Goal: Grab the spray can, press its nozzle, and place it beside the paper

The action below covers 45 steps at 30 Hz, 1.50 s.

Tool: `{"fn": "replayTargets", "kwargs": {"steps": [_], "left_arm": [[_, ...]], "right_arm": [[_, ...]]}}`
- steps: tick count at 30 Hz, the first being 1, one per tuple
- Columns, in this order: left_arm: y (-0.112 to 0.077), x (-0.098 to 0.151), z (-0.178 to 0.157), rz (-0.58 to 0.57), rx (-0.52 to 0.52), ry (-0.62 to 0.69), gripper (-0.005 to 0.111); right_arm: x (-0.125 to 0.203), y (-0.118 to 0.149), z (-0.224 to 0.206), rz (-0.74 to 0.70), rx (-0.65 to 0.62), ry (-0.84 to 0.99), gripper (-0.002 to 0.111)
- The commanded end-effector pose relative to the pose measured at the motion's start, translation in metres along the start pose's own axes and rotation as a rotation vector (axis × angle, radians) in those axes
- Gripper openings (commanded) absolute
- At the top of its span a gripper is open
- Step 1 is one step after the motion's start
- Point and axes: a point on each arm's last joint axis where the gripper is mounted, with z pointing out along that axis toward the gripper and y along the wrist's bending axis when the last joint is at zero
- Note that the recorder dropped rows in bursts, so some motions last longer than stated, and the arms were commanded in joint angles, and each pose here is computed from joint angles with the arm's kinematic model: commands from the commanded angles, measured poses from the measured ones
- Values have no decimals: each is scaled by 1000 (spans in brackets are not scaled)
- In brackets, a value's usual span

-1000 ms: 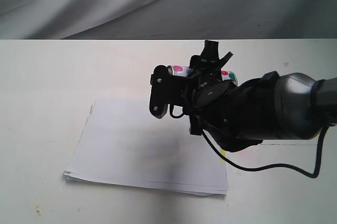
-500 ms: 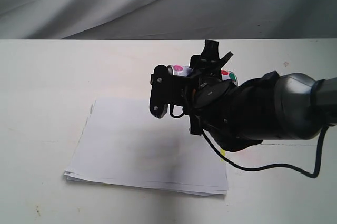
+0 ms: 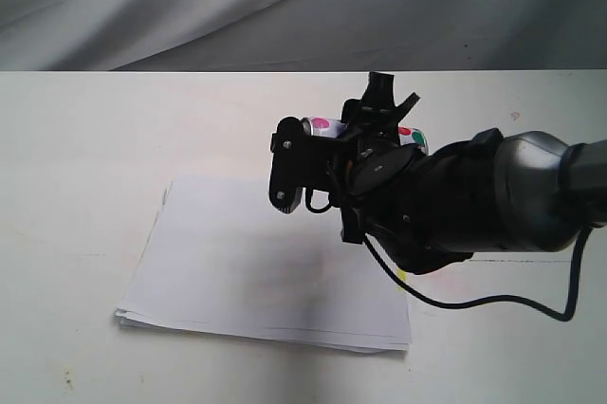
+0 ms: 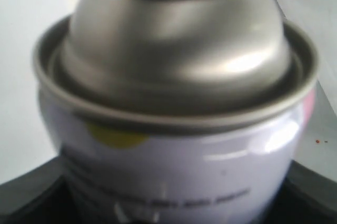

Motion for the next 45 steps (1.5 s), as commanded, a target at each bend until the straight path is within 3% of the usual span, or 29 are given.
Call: {"fn": "replayTargets", "kwargs": {"steps": [1,6,10,13,17,20,26,37,41,45], "left_arm": [[-1,-6,0,-227,22,-78,0],[-1,-7,0,-240,23,-95,0],[-1,-7,0,-461,33,-93,0],[-1,-7,0,-487,35,-92,0],[-2,-7,0,-620,42,-72,0],[-4,-28,-1,-601,50,-56,0],[-8,-84,20,-443,25,12,0],[-15,-157,138,-290,0,250,0],[-26,-177,171,-219,114,325,0],[-44,-185,208,-268,386,429,0]], "right_arm": [[-2,-7,-3,-14,42,-6,0],[-3,-6,-3,-15,29,-19,0],[-3,-6,-3,-15,23,-25,0],[-3,-6,-3,-15,23,-25,0],[-4,-6,-3,-17,24,-26,0],[-4,-6,-3,-17,24,-26,0],[-4,-6,-3,-17,24,-26,0],[-4,-5,-3,-17,14,-36,0],[-4,-5,-3,-17,14,-36,0],[-4,-5,-3,-17,14,-36,0]]}}
